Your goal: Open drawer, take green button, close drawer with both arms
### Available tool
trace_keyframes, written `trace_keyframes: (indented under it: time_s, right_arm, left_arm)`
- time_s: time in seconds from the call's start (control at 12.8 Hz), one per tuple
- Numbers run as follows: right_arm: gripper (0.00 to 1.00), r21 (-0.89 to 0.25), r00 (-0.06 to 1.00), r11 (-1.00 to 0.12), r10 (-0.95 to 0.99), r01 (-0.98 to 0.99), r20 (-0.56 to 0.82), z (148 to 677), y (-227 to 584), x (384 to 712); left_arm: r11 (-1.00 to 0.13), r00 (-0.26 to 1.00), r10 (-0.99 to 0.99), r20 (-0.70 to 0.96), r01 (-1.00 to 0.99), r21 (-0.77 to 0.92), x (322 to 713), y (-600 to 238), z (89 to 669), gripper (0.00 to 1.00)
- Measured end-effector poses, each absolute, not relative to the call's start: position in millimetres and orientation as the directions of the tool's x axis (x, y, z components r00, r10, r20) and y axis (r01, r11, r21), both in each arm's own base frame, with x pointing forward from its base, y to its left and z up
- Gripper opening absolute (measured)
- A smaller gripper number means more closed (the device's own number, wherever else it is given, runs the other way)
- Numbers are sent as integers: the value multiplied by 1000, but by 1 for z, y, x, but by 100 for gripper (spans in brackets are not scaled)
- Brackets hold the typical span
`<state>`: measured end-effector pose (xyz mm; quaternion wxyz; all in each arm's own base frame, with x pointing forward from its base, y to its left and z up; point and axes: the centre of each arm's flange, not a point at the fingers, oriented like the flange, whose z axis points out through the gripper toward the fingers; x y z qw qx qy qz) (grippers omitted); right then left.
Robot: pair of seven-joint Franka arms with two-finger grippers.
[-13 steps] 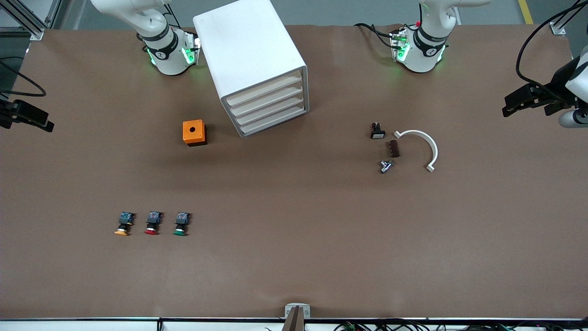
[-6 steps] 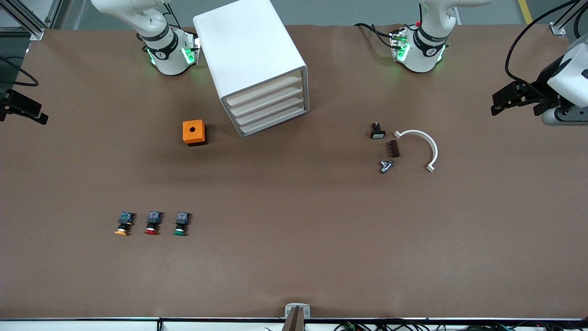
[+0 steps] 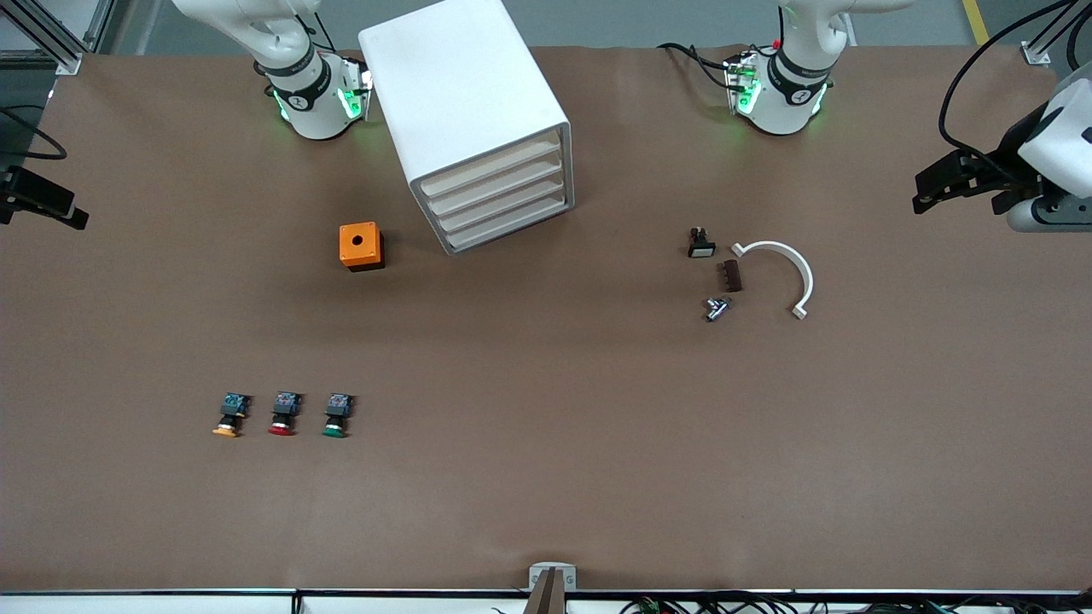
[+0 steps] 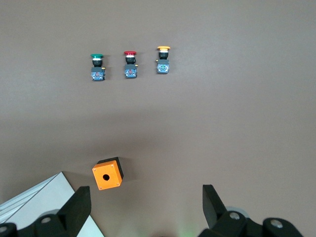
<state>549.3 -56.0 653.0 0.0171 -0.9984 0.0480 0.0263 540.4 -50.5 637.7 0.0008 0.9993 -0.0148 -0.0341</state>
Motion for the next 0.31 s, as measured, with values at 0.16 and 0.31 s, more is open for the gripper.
trace_keyframes:
  time_s: [0.16, 0.31]
  right_arm:
    - [100, -36, 995, -995, -89, -90, -41, 655, -53, 541]
    - [100, -42, 996, -995, -89, -90, -22, 656, -53, 531]
  left_arm:
    - [-1000, 997, -30, -67, -30, 3, 540, -50, 638, 100]
    - [-1000, 997, -29, -67, -29, 3, 540, -50, 638, 100]
